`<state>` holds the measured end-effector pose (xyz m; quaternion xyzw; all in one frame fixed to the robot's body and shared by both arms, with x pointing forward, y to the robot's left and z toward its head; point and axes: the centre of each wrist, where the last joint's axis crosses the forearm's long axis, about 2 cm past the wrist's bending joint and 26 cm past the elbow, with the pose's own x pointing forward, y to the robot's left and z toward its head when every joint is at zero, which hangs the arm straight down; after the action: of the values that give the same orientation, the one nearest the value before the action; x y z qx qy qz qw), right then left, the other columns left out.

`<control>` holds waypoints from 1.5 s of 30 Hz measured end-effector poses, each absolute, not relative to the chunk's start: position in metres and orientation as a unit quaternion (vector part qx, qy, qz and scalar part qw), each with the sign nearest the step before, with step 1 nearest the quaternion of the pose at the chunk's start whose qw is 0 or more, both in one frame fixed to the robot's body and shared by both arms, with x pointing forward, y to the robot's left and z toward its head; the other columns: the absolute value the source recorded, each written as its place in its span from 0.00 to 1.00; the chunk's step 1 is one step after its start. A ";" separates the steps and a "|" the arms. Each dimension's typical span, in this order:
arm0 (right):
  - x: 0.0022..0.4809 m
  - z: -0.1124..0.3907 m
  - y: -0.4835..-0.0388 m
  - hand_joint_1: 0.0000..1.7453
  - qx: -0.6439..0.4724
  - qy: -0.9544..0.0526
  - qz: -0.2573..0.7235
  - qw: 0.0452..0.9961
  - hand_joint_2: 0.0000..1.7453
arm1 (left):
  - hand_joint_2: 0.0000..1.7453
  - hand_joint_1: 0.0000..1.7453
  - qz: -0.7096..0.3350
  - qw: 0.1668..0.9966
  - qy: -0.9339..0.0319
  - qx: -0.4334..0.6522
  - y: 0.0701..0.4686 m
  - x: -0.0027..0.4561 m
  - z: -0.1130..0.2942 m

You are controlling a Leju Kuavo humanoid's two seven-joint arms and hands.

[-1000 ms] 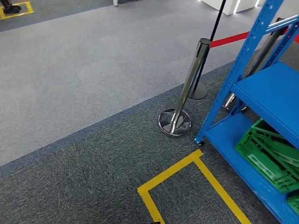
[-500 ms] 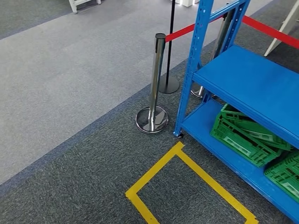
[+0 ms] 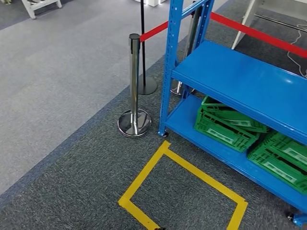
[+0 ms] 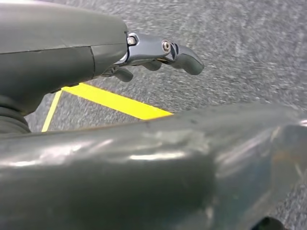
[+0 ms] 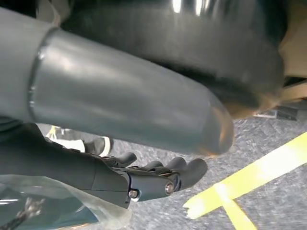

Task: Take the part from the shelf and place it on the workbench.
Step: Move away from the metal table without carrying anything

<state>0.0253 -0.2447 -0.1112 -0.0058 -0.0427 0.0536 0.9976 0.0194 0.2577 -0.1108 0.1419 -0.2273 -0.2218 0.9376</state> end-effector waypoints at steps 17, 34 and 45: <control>0.027 -0.111 -0.247 0.00 -0.023 -0.038 0.097 0.994 0.00 | 0.00 0.00 -0.213 0.944 -0.215 0.133 0.256 0.021 -0.111; 0.025 -0.112 -0.256 0.00 -0.015 -0.033 0.042 0.998 0.00 | 0.00 0.00 -0.115 0.962 -0.211 0.132 0.257 0.019 -0.111; 0.026 -0.112 -0.258 0.00 -0.009 -0.033 0.058 0.998 0.00 | 0.00 0.00 -0.084 0.964 -0.210 0.140 0.259 0.020 -0.111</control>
<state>0.0262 -0.2576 -0.1122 -0.0093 -0.0328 0.0583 0.9977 0.0204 0.2595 -0.1112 0.1400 -0.2099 -0.0842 0.9640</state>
